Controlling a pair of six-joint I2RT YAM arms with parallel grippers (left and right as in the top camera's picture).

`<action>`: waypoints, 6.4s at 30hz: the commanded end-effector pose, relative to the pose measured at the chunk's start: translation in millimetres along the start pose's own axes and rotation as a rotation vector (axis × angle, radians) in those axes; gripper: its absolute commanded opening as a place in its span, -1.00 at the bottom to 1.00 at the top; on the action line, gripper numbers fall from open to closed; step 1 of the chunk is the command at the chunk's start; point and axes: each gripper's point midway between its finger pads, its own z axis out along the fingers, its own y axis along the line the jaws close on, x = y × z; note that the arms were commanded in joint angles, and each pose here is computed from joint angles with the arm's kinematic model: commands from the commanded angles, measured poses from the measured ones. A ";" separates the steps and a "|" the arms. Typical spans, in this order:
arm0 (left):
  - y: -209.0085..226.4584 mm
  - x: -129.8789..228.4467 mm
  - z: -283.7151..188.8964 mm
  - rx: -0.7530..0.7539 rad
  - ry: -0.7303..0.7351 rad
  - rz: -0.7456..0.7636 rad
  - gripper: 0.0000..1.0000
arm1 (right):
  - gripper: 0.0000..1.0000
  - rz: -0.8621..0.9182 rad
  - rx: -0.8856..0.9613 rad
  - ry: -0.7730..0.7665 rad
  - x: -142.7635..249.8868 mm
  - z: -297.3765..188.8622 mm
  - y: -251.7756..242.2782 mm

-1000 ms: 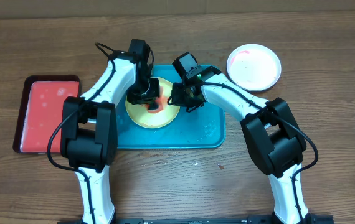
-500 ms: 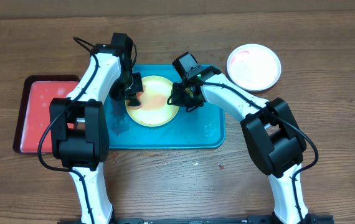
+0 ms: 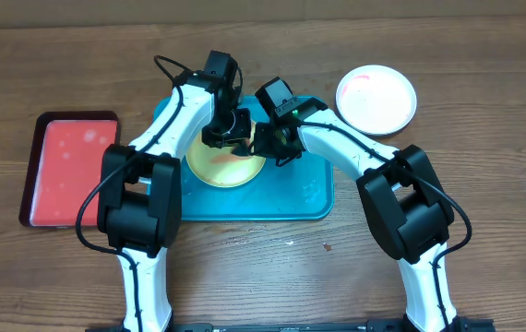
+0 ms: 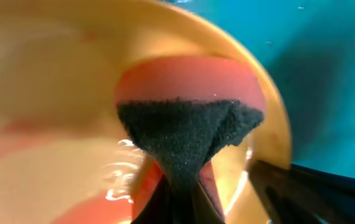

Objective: Clean dirty plates on tray and stack at the side

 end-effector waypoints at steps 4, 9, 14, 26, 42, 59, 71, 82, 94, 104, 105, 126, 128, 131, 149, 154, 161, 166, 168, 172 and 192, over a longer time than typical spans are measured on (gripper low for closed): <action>65.1 -8.4 -12.7 -0.093 0.016 -0.151 -0.92 | -0.93 0.012 0.092 -0.002 1.2 10.0 -24.1; 104.3 -28.1 -67.9 -0.092 -0.033 -0.277 -0.91 | -0.93 0.001 0.148 -0.076 -15.0 -7.4 -28.9; 155.4 -39.3 -148.9 -0.152 -0.185 -0.429 -0.91 | -0.93 -0.052 0.140 -0.138 -29.7 -27.4 -20.0; 247.1 -0.1 -173.5 -0.267 -0.168 -0.684 -0.91 | -0.93 -0.060 0.120 -0.176 -38.6 -31.3 -13.5; 69.7 -12.5 -79.2 0.168 -0.067 -0.137 -0.92 | -0.93 -0.088 0.099 -0.154 -29.3 -29.9 -1.3; 20.6 10.4 -8.7 0.098 -0.059 -0.072 -0.92 | -0.93 -0.053 0.111 -0.098 -16.8 -27.1 -9.1; 85.9 34.0 10.7 -0.210 -0.048 -0.147 -0.92 | -0.93 -0.052 0.123 -0.082 -13.0 -27.0 -12.2; 78.4 -12.9 -24.2 -0.162 -0.165 -0.152 -0.92 | -0.93 -0.054 0.118 -0.077 -11.6 -26.6 -10.7; -0.9 20.8 40.8 0.077 0.022 -0.061 -0.92 | -0.93 -0.057 0.091 -0.048 -6.0 -25.8 -6.4; -40.2 49.3 58.1 0.210 0.128 0.119 -0.92 | -0.93 -0.055 0.098 -0.038 -3.6 -25.9 -8.5; -44.3 51.9 56.8 0.238 0.137 0.145 -0.92 | -0.93 -0.055 0.098 -0.038 -3.6 -25.9 -8.5; 95.1 36.6 11.2 -0.335 0.135 -0.084 -0.92 | -0.93 -0.055 0.098 -0.040 -4.2 -25.9 -8.2; 102.5 28.2 0.7 -0.380 0.109 -0.101 -0.92 | -0.93 -0.055 0.098 -0.040 -4.2 -25.9 -8.2; 104.2 13.6 -12.2 -0.403 0.064 -0.116 -0.92 | -0.93 -0.055 0.096 -0.042 -4.7 -25.9 -7.9; 3.1 1.6 10.5 0.088 0.053 -0.054 -0.92 | -0.93 -0.056 0.093 -0.046 -5.6 -25.9 -7.1; -1.1 6.7 11.6 0.083 0.067 -0.011 -0.92 | -0.92 -0.055 0.093 -0.045 -5.5 -25.9 -7.2; 18.0 19.8 2.7 0.020 0.130 0.045 -0.92 | -0.93 -0.055 0.094 -0.048 -6.5 -26.9 -7.1; 52.9 8.1 -23.5 -0.132 0.077 -0.025 -0.92 | -0.93 -0.047 0.089 -0.060 -12.7 -29.1 -8.8; 64.1 1.0 -37.4 -0.175 0.030 -0.052 -0.92 | -0.93 -0.052 0.087 -0.066 -14.8 -29.4 -9.3; 90.6 -13.3 -76.2 -0.270 -0.094 -0.149 -0.91 | -0.93 -0.083 0.118 -0.091 -20.3 -31.2 -13.2; 164.1 -24.6 -137.7 -0.086 -0.211 -0.433 -0.92 | -0.93 -0.295 0.419 -0.348 -65.4 -98.8 0.9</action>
